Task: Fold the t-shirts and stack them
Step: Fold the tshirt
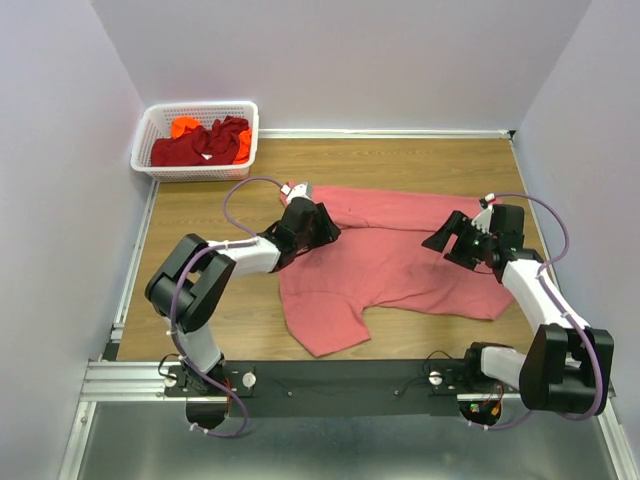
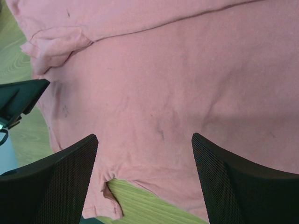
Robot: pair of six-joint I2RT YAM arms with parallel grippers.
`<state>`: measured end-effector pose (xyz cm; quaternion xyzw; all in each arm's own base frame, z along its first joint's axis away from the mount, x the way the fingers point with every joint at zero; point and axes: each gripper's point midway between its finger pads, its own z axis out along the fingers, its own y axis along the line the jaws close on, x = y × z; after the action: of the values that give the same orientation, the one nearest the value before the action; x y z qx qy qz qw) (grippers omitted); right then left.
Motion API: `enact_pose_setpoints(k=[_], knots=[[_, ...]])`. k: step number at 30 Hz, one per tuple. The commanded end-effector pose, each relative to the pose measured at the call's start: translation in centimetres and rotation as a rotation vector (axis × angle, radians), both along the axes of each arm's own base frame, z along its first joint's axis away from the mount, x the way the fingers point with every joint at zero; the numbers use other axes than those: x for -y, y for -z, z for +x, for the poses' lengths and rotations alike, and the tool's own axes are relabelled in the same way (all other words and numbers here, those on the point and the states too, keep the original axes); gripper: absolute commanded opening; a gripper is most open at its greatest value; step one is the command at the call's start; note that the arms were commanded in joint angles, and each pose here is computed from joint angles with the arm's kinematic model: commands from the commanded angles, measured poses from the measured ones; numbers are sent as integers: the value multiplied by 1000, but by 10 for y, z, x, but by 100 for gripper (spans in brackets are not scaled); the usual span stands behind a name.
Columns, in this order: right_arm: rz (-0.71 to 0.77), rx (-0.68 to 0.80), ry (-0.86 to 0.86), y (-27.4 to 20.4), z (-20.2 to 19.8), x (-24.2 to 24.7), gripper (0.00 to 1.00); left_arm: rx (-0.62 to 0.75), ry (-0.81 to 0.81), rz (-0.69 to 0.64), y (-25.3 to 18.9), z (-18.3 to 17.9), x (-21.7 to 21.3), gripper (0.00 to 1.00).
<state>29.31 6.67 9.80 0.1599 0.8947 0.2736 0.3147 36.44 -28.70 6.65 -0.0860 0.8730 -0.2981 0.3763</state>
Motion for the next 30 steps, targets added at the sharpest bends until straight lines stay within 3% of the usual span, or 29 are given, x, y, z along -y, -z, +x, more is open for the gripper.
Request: enact_pose_setpoints(k=[1,30], knots=[[12,-3,-36,-2,-10,-7,89,33,-84,-51,-4,22,0,57],[-18,9,-60,-9,-7,-4,89,3,-200,-73,21,49,-2,50]])
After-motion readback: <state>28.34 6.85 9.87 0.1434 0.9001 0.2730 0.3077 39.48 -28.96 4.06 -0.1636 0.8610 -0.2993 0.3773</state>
